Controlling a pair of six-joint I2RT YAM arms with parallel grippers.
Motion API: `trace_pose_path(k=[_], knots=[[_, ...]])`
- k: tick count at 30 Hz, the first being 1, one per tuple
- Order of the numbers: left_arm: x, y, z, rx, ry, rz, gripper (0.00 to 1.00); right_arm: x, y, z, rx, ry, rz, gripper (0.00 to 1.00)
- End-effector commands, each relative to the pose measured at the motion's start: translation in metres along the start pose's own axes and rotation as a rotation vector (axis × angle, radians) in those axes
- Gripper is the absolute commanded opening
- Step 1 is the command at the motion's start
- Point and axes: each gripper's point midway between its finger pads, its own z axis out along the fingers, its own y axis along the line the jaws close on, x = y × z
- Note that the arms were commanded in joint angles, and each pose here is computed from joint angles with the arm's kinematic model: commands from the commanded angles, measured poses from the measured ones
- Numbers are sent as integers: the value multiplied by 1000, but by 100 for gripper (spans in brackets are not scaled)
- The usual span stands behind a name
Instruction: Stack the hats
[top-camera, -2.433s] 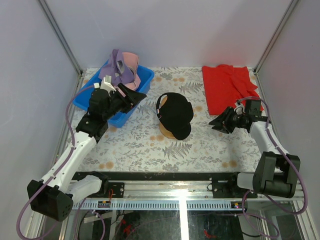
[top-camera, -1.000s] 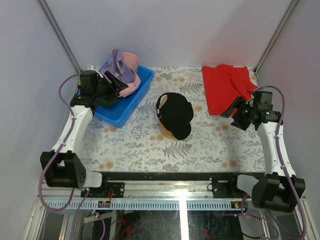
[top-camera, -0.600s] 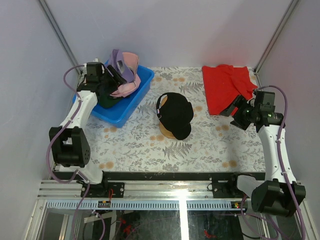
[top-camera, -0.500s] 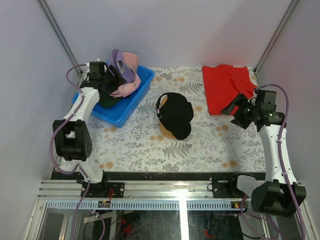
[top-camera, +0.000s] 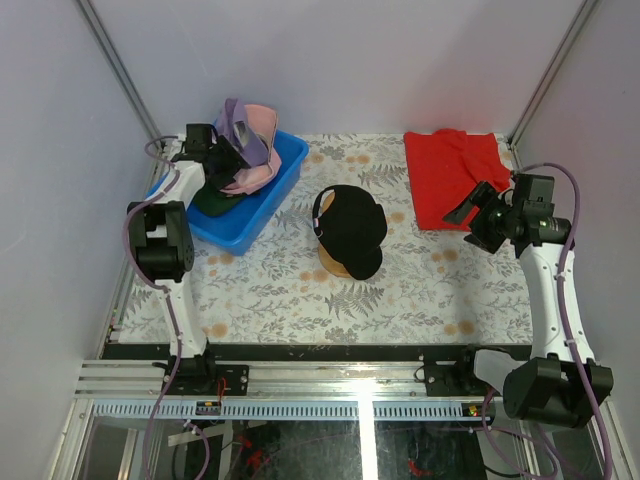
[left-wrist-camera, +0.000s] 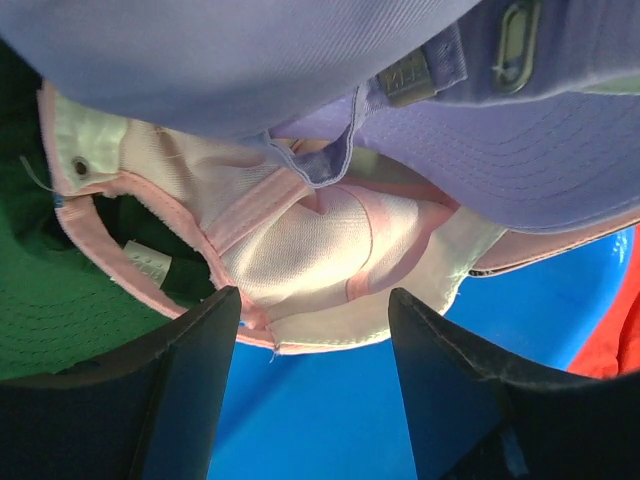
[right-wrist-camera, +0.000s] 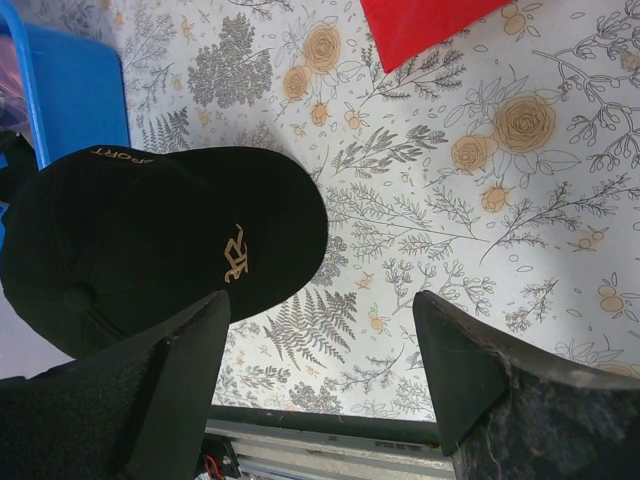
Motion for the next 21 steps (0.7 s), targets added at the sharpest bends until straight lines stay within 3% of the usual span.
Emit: trace_pose_path(k=[1, 15, 21], knots=[[-1, -12, 11, 51, 14, 8, 60, -12, 5, -3, 9, -32, 14, 81], [29, 1, 34, 23, 95, 27, 59, -5, -3, 5, 21, -22, 56, 81], [23, -17, 54, 44, 103, 35, 51, -1, -4, 4, 25, -12, 59, 81]])
